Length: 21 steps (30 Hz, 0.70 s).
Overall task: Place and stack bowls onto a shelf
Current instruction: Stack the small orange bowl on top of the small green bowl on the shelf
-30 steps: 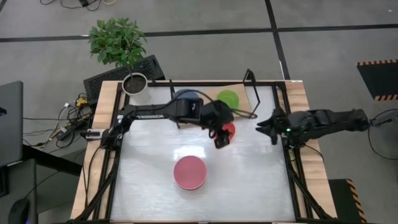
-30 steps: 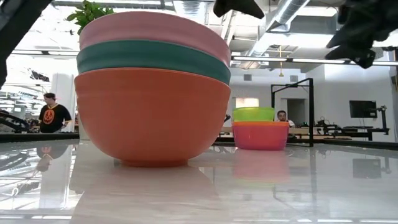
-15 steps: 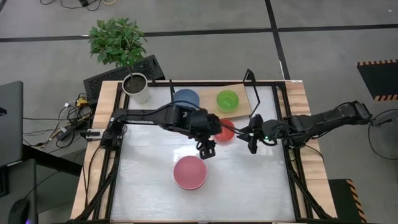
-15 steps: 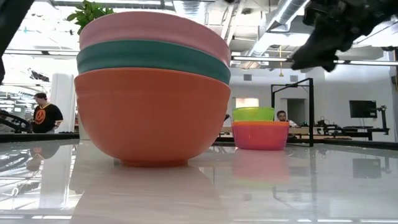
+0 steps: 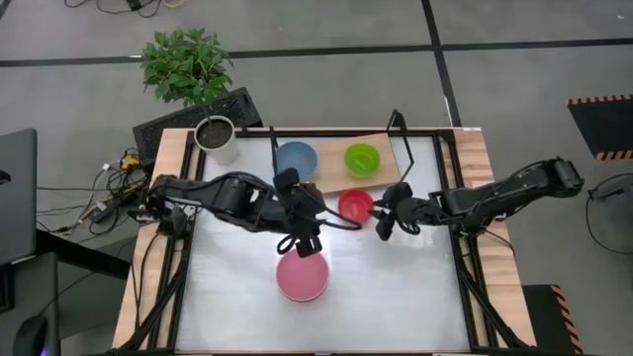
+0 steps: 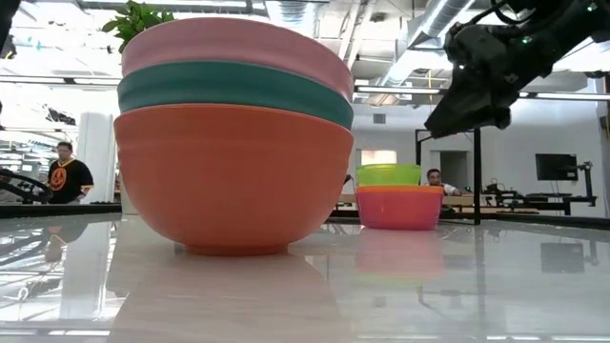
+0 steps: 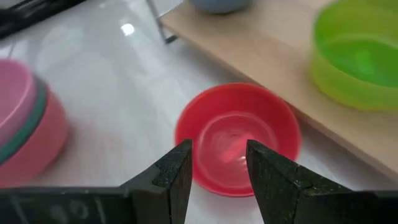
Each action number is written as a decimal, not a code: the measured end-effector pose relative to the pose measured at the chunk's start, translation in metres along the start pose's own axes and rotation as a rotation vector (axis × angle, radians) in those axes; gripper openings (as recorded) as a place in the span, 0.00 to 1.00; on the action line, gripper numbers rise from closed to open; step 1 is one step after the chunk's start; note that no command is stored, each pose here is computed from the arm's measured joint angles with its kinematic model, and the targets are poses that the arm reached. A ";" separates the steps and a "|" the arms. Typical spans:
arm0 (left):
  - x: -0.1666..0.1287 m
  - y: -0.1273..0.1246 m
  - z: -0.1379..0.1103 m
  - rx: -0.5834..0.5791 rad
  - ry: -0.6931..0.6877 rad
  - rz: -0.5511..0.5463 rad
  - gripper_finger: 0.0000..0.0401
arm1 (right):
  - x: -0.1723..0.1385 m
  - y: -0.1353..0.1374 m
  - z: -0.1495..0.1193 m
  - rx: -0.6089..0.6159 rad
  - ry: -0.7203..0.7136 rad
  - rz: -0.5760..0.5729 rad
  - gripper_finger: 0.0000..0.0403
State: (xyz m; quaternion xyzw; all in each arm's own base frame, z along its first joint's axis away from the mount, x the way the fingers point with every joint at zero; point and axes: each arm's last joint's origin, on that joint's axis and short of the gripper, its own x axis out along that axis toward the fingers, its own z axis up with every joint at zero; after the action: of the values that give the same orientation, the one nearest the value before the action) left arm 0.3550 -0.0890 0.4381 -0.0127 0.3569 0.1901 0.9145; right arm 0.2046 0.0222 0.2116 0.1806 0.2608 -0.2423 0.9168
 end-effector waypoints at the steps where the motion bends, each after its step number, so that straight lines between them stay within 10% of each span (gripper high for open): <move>1: -0.001 -0.001 -0.001 -0.007 -0.002 0.016 0.54 | 0.000 -0.001 0.000 0.025 -0.005 -0.019 0.43; 21: 0.058 -0.001 -0.027 -0.120 0.050 0.235 0.54 | -0.004 -0.037 -0.002 0.259 0.025 -0.310 0.43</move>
State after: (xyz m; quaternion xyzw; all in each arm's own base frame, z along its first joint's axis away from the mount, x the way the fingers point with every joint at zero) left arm 0.3769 -0.0744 0.3798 -0.0305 0.3667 0.3164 0.8743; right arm 0.1808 -0.0060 0.2047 0.2579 0.2635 -0.4097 0.8344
